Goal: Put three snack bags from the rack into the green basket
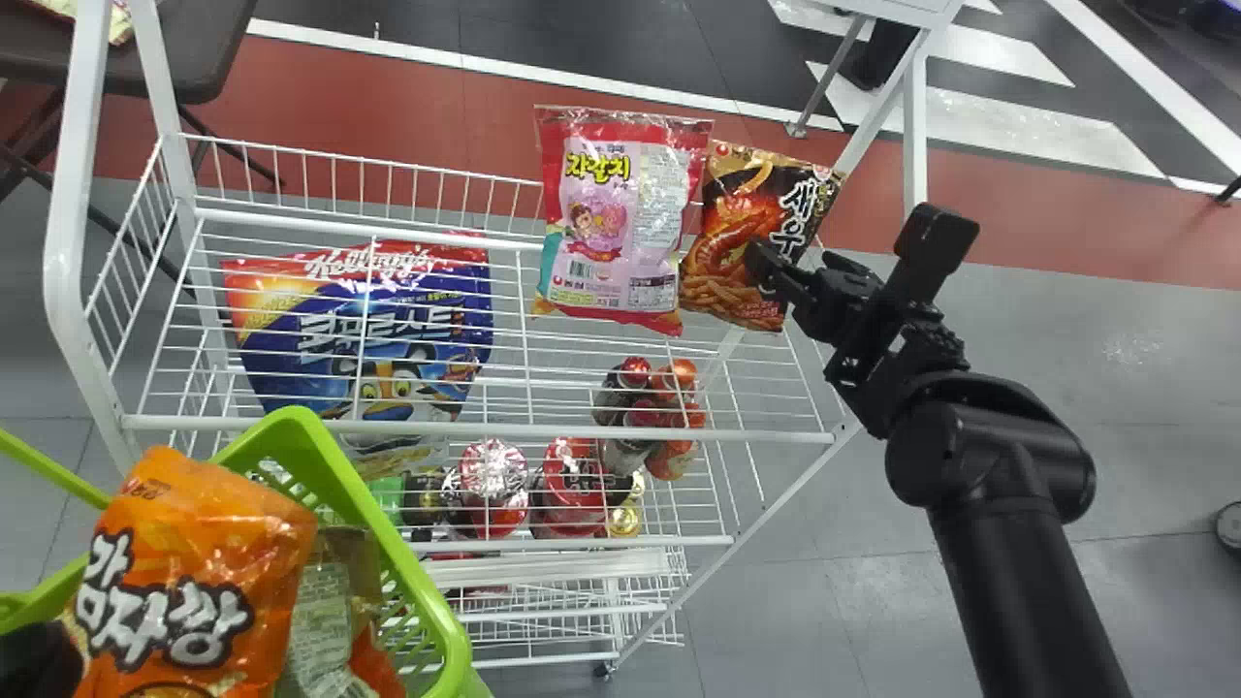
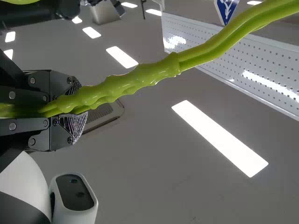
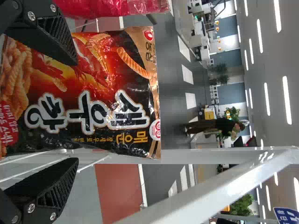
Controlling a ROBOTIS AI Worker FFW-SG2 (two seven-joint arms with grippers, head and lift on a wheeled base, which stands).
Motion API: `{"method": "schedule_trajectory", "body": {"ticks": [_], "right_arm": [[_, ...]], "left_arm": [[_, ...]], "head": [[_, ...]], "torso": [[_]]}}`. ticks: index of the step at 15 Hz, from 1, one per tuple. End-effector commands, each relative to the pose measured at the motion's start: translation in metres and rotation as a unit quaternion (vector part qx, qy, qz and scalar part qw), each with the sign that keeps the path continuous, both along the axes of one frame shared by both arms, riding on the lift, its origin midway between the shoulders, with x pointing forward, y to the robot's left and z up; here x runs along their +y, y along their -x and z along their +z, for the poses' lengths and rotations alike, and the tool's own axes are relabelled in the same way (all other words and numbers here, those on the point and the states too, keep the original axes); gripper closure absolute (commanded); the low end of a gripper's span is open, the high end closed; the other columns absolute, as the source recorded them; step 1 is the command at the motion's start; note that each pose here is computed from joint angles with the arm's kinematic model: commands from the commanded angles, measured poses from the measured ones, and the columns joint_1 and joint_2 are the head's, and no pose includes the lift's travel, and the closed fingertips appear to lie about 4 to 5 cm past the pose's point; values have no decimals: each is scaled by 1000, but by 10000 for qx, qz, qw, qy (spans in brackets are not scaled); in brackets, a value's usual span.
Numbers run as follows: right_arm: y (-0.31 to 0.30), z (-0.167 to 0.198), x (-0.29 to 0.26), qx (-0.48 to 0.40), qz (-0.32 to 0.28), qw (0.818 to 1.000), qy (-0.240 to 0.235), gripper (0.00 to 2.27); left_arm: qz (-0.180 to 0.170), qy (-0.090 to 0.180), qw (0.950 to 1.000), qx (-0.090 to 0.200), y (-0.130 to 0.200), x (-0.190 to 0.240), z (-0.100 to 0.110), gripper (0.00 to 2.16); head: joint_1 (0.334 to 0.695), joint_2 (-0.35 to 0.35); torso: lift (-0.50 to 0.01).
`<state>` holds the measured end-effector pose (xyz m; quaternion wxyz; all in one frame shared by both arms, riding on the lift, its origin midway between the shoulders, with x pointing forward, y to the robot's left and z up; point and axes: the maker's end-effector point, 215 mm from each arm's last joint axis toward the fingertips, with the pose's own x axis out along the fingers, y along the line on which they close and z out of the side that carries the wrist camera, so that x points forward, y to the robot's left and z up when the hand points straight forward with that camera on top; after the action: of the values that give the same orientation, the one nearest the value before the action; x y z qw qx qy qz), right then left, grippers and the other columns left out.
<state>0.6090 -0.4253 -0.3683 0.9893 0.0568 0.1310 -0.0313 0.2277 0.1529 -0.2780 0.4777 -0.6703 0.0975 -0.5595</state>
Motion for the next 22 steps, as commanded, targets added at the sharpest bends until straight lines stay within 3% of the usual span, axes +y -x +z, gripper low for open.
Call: {"method": "schedule_trajectory", "body": {"ticks": [1, 3, 5, 7, 8, 10, 13, 16, 22], "right_arm": [[-6, -7, 5, 55, 103, 9999, -46, 289], [-8, -9, 7, 53, 181, 9997, -131, 623], [-8, -9, 6, 54, 222, 9996, -137, 1106], [-7, -10, 3, 65, 190, 9997, -141, 1956], [-6, -10, 2, 71, 166, 9997, -141, 2105], [-3, -4, -1, 10, 97, 9999, -96, 2229], [4, 15, 2, -120, 41, 9997, 216, 2246], [14, 22, 2, -35, -88, 9987, 504, 2246], [38, 36, 9, 70, -171, 9956, 915, 2246]], "left_arm": [[7, 19, 10000, -9, 1, 0, 1, 2148], [14, 15, 10000, -2, 1, 1, 0, 2148], [14, 15, 10000, -2, 1, 1, 0, 2148], [14, 0, 10000, -8, 0, 0, 1, 2148], [12, -59, 10000, 7, 0, -1, -1, 2148], [-58, -646, 9979, 59, -1, -13, -13, 2148], [-195, -1562, 9874, 143, -1, -36, -42, 2148], [-206, -1840, 9827, 50, -1, -44, -47, 2148], [-125, -1936, 9810, -14, -3, -43, -50, 2148]], "head": [[695, -350], [695, -348], [695, -341], [695, -340], [695, -341], [695, -349], [695, -350], [695, -350], [695, -350]], "torso": [[0], [0], [0], [0], [0], [0], [0], [0], [0]]}}
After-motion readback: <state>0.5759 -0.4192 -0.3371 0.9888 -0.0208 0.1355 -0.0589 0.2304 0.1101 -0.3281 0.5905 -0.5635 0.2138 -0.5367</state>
